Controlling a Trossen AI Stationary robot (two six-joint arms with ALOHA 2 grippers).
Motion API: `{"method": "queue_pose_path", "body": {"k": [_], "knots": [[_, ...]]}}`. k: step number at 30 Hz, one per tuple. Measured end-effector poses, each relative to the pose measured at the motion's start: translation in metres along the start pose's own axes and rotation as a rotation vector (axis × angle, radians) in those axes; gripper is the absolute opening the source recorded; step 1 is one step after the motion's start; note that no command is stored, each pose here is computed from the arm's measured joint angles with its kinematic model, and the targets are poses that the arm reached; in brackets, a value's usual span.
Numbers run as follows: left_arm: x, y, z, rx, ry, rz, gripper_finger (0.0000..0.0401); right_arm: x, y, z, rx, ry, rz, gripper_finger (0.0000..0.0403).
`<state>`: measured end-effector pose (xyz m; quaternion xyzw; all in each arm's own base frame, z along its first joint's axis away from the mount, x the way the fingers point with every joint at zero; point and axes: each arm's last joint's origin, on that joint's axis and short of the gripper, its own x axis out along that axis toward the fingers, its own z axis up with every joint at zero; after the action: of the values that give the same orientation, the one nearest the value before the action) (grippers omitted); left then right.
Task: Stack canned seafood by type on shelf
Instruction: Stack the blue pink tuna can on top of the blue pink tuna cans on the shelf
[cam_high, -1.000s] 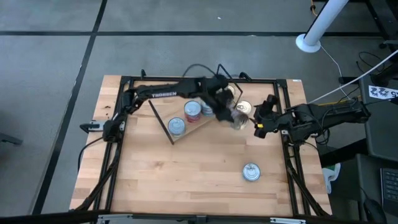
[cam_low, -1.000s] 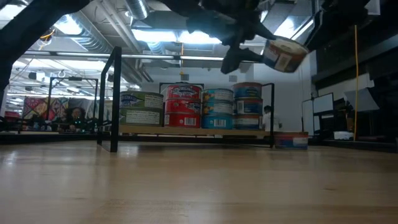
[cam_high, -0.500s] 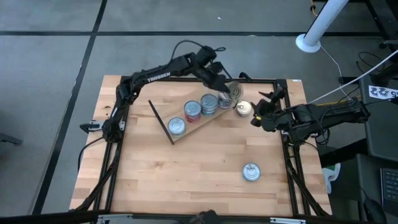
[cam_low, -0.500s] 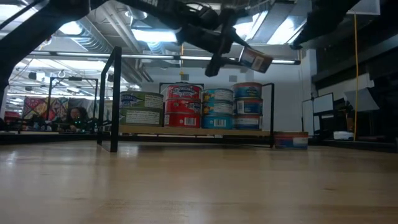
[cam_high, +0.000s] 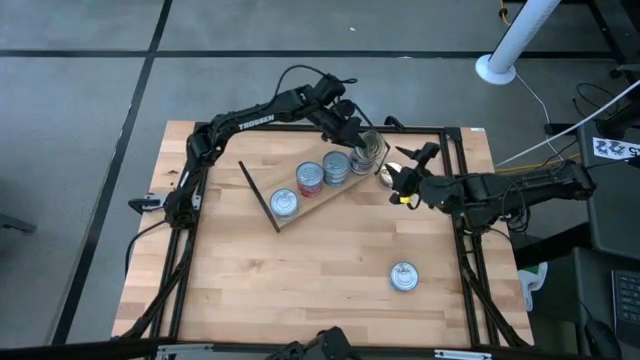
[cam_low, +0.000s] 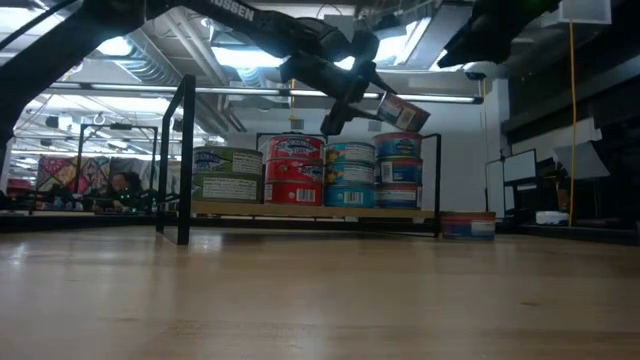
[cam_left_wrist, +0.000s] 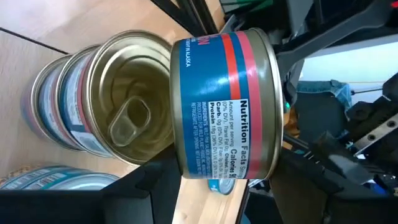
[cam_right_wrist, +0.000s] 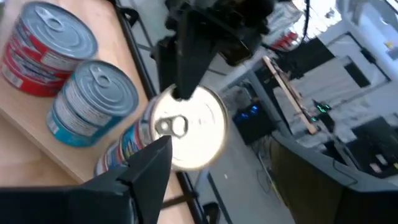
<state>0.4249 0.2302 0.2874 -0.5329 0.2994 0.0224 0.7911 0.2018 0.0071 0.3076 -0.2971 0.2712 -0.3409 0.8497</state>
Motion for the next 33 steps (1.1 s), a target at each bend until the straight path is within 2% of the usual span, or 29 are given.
{"method": "queue_pose_path", "body": {"k": [5, 17, 26, 33], "knots": [[0.000, 0.000, 0.001, 0.015, -0.007, -0.005, 0.0205, 0.015, -0.009, 0.000, 0.038, -0.036, 0.061, 0.0266], [0.000, 0.000, 0.001, -0.006, -0.016, 0.007, 0.0208, 0.053, -0.039, -0.010, 0.169, -0.042, 0.037, 0.0266], [0.000, 0.001, 0.002, -0.010, -0.063, 0.053, 0.0228, 0.088, -0.034, -0.022, 0.156, 0.034, 0.076, 0.0266], [0.001, 0.002, 0.003, -0.007, -0.078, 0.071, 0.0238, 0.095, -0.030, -0.021, 0.135, 0.028, 0.077, 0.0266]]}}
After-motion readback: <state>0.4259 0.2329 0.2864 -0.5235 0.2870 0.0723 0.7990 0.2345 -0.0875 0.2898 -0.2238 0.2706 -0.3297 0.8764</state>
